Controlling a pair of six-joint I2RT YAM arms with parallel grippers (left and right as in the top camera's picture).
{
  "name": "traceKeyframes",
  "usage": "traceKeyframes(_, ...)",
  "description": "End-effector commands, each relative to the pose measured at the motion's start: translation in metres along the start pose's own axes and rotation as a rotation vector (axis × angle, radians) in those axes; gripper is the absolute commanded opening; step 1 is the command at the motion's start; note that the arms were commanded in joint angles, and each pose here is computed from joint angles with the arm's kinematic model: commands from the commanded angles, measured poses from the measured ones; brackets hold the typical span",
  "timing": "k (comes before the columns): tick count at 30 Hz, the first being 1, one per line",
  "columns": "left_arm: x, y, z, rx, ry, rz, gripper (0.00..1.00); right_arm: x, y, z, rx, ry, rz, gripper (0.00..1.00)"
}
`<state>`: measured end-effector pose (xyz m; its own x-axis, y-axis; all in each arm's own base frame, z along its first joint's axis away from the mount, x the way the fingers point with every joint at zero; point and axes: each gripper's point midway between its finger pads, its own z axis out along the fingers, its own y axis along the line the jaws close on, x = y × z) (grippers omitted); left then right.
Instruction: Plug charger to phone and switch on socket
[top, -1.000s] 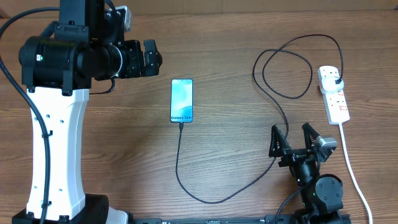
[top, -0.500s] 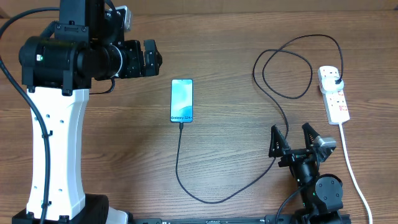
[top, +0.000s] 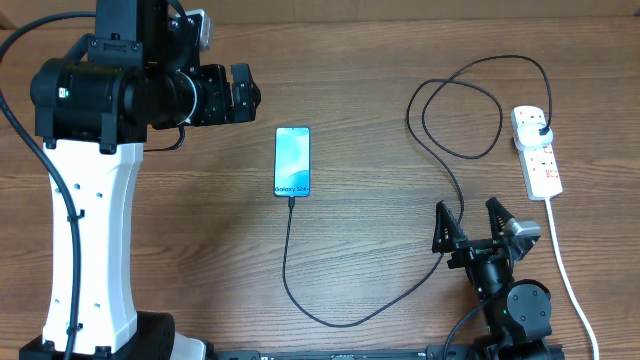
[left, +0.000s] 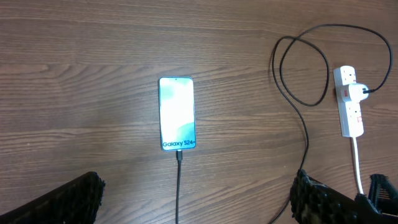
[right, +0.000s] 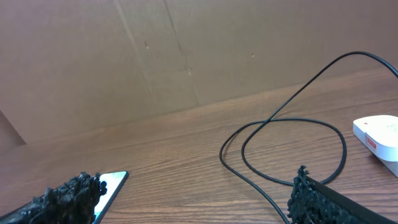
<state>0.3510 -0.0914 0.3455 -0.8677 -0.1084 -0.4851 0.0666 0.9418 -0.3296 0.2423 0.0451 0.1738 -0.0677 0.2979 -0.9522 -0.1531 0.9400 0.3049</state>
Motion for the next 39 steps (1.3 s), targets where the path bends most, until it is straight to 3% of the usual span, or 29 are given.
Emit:
traceKeyframes(1, 0.0, -0.002, -0.002, 0.006, -0.006, 0.006, 1.0, 0.002, -0.001, 0.0, 0.001, -0.002, -0.006, 1.0)
traceKeyframes(26, -0.001, 0.004, -0.001, -0.025, -0.011, 0.006, 1.0, 0.002, -0.001, 0.0, 0.001, -0.002, -0.006, 1.0)
traceKeyframes(33, -0.005, 0.016, -0.005, -0.092, -0.069, 0.02, 1.0, 0.002, -0.001, 0.0, 0.001, -0.002, -0.006, 1.0)
traceKeyframes(39, -0.001, 0.025, 0.005, -0.056, -0.276, 0.092, 1.0, 0.002, -0.001, 0.0, 0.001, -0.002, -0.006, 1.0)
